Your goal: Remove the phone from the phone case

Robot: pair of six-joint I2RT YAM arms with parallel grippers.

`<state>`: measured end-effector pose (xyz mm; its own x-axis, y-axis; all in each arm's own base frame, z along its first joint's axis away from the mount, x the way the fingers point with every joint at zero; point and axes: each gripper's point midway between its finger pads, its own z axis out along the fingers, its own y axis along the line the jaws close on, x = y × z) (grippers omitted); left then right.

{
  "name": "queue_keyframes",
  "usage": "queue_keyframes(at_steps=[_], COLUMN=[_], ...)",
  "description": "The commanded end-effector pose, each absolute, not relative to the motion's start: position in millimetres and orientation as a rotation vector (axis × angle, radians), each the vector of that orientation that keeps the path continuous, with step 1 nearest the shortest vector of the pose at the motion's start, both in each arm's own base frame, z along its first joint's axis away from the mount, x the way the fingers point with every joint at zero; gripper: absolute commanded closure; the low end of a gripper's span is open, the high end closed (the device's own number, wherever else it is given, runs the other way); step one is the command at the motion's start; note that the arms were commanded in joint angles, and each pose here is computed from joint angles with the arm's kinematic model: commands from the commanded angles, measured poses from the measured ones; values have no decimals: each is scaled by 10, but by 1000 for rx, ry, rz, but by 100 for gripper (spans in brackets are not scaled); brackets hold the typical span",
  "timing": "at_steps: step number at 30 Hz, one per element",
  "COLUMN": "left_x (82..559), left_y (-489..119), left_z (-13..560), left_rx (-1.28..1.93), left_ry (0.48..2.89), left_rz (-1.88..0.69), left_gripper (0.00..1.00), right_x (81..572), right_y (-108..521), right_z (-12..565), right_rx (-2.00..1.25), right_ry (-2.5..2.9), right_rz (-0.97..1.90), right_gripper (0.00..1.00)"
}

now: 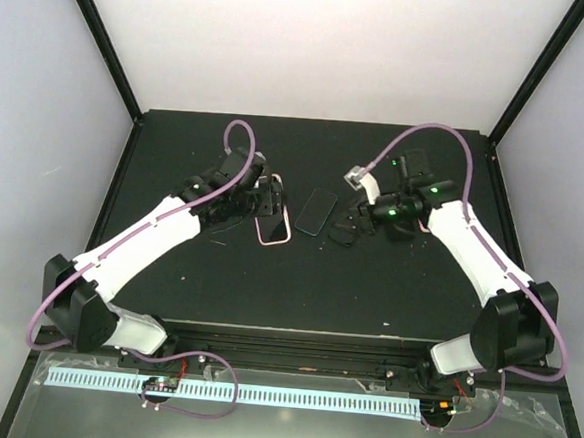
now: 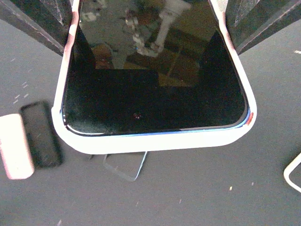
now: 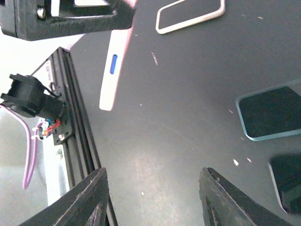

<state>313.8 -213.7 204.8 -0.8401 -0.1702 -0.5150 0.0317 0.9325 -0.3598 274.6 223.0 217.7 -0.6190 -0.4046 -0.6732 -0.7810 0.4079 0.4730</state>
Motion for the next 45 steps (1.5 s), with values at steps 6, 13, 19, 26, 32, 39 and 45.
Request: queue_keyframes(at_steps=[6, 13, 19, 26, 32, 39, 45], left_x=[3352, 3309, 3319, 3395, 3223, 2671, 2336], left_y=[-2233, -2182, -2192, -2265, -2457, -2669, -2848], left_z=[2749, 2889, 2889, 2915, 3115, 3205, 3288], left_rx=[-339, -378, -376, -249, 149, 502, 692], left_ry=[2214, 2157, 2146, 2072, 1974, 1687, 1542], left_rz=[-771, -817, -826, -867, -1004, -1274, -1498], left_gripper=[25, 25, 23, 1, 1, 7, 15], right_x=[2816, 2889, 2955, 2838, 2746, 2443, 2092], right_y=[3081, 3492, 3515, 3368, 2919, 2519, 2489], right_z=[2449, 2426, 2322, 2603, 2792, 2830, 2886], right_rx=[-1092, -1087, -1020, -997, -988, -1010, -1111], right_ry=[2116, 2146, 2219, 2156, 2130, 2024, 1906], right_rz=[1134, 1151, 1138, 1171, 1203, 1282, 1414], right_gripper=[45, 47, 75, 99, 99, 99, 99])
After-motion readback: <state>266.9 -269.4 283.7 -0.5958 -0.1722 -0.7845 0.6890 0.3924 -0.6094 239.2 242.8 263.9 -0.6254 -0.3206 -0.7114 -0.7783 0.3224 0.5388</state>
